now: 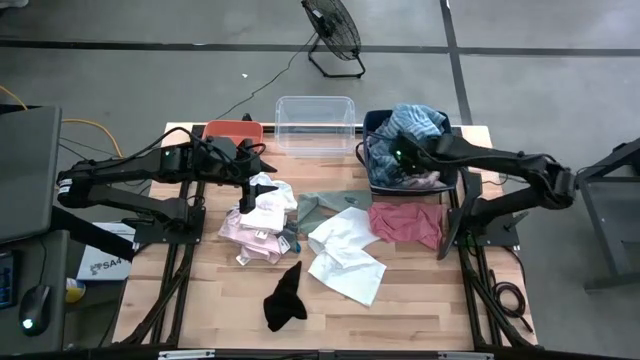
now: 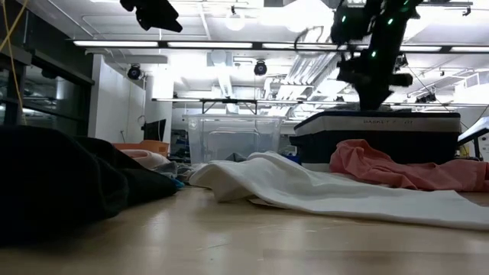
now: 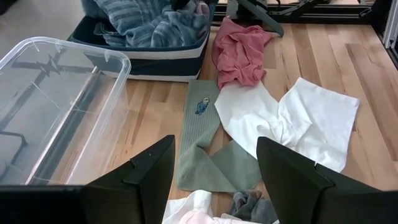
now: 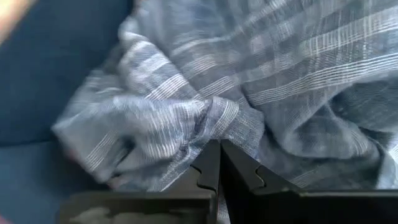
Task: Pick & Place Cloths
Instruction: Put the blue polo shirt into the blue bin
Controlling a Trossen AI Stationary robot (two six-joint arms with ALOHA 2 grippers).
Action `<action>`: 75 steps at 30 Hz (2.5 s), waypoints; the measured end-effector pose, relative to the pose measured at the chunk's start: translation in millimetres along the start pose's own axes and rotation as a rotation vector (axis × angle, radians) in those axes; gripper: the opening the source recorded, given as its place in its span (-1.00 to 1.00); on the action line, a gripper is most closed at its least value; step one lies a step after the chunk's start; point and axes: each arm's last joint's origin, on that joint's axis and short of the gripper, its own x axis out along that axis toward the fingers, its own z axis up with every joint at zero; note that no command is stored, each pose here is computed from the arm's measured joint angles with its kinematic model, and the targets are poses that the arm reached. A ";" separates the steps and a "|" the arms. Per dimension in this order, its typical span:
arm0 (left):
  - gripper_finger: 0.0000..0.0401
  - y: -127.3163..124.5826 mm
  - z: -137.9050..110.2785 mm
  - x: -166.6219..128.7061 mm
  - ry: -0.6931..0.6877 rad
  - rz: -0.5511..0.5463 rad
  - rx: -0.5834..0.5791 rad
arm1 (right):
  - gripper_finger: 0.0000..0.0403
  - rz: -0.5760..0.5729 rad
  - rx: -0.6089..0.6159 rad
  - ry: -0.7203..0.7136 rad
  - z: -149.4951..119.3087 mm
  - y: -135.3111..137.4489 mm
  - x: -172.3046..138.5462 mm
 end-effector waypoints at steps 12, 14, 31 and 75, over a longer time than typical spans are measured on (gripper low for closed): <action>0.10 0.0 0.0 0.0 0.000 0.000 0.002 | -0.98 0.010 0.049 0.262 12.3 3.2 65.9; 0.10 0.0 0.1 0.0 -0.001 0.000 0.002 | -0.98 0.029 0.047 0.298 12.2 4.1 72.3; 0.10 0.0 0.2 0.0 -0.003 0.000 0.001 | -0.98 0.213 0.084 0.134 12.5 -13.3 16.4; 0.10 0.0 -1.1 0.2 0.009 0.002 -0.001 | -0.98 0.160 0.401 -0.171 62.0 -90.8 37.7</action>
